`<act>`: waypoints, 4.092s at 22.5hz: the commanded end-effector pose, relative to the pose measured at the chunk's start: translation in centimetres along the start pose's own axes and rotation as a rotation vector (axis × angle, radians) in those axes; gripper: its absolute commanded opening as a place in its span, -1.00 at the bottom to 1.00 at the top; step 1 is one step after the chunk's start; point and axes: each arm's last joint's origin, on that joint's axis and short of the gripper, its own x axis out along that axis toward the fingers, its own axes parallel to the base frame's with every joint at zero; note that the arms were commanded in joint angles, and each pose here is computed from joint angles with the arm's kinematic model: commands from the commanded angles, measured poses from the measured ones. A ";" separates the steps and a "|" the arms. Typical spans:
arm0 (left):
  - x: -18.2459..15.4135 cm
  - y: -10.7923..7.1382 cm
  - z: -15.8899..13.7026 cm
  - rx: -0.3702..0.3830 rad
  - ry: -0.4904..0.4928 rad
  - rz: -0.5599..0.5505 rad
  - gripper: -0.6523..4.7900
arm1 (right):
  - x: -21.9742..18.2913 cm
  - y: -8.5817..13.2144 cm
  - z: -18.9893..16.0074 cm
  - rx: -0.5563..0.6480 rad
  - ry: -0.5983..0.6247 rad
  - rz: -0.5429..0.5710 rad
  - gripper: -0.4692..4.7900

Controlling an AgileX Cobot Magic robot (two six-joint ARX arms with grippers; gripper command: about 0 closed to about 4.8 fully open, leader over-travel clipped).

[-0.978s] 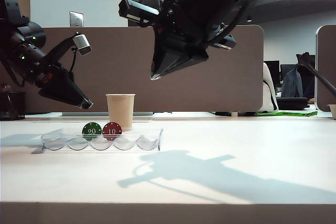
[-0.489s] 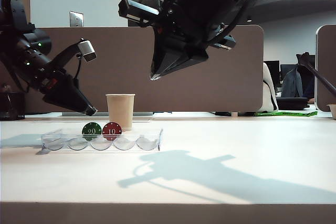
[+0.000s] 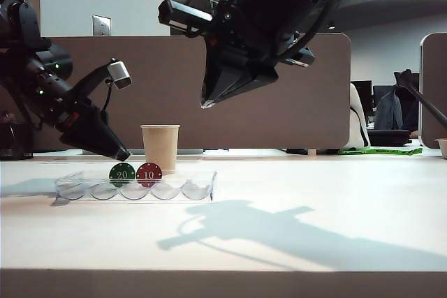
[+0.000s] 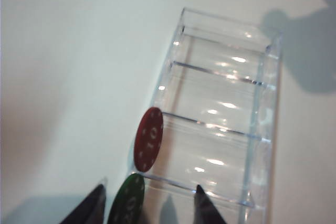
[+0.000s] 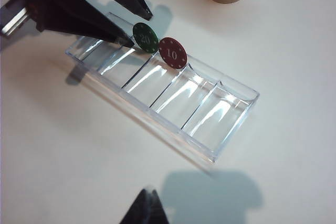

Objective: Pick up the chip with the greater value and put it into the paper cup.

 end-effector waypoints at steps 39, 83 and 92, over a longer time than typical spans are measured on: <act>0.5 0.5 -0.5 0.000 0.006 0.017 -0.22 | -0.2 0.1 0.4 0.006 -0.020 0.004 -0.84; 0.5 0.7 -0.5 -0.031 0.017 0.038 -0.58 | -0.2 0.1 0.4 0.006 -0.020 0.004 -0.84; 0.5 0.7 -0.5 -0.032 0.017 0.037 -0.78 | -0.2 0.1 0.4 0.006 -0.020 0.004 -0.84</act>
